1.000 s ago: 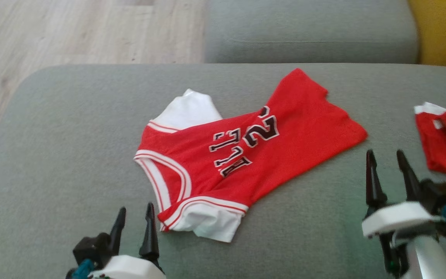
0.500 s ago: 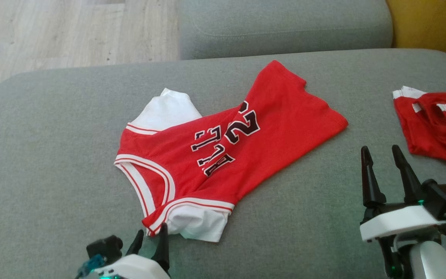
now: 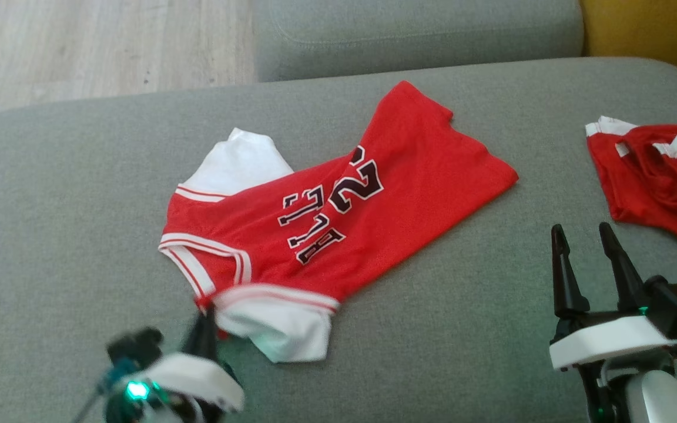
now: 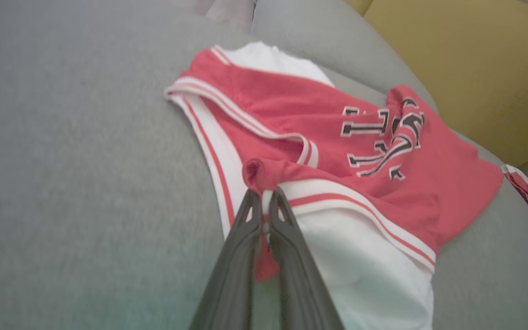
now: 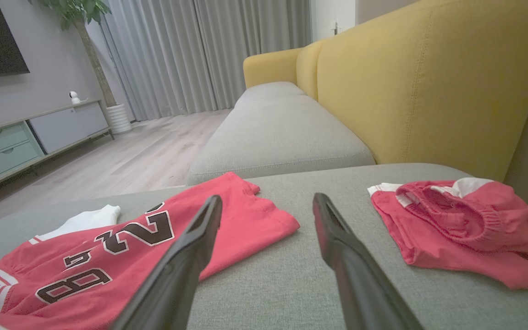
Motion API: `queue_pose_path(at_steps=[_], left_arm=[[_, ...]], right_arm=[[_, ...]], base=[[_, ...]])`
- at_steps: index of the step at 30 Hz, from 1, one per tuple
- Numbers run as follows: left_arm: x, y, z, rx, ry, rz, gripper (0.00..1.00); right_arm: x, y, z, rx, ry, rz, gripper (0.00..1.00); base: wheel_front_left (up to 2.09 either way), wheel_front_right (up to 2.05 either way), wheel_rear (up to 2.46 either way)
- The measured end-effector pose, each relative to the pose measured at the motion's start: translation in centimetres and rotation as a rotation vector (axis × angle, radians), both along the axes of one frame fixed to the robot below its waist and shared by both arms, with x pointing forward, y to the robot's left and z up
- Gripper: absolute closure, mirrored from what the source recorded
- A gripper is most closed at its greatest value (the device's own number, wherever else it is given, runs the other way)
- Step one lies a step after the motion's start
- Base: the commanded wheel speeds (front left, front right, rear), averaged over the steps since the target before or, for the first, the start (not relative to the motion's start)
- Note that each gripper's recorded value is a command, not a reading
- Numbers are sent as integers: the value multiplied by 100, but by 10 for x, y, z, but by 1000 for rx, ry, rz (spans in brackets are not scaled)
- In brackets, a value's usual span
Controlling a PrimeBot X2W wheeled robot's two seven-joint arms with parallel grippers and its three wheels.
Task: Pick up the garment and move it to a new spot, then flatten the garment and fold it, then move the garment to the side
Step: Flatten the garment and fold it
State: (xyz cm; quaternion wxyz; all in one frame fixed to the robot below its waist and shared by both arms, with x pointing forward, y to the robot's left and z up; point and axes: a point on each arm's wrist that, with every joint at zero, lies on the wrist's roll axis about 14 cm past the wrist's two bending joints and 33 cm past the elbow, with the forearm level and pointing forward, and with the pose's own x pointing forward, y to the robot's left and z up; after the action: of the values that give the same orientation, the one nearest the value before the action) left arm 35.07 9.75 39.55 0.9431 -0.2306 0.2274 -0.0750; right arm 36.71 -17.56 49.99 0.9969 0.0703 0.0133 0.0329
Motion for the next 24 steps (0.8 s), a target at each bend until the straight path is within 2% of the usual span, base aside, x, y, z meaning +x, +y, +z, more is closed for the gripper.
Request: queue_pose_path(at_steps=[6,12,16,22,23,24], left_arm=[[51,31,33,97,-142,31,100],[92,39,37,172,-170,25,100],[118,30,39,234,-207,-22,100],[142,9,37,246,-229,-74,100],[143,8,36,245,-228,-77,60],[143,7,37,245,-231,-77,0]], right_arm=[[2,-3,-8,-8,23,-9,0],[8,-8,-20,-11,61,-23,0],[19,-12,-22,-15,64,-34,0],[26,-15,-30,-19,83,-41,0],[28,-15,-29,-19,81,-40,0],[29,-14,-28,-19,78,-39,0]], base=[[0,0,0],[0,0,0],[0,0,0],[0,0,0],[0,0,0],[0,0,0]])
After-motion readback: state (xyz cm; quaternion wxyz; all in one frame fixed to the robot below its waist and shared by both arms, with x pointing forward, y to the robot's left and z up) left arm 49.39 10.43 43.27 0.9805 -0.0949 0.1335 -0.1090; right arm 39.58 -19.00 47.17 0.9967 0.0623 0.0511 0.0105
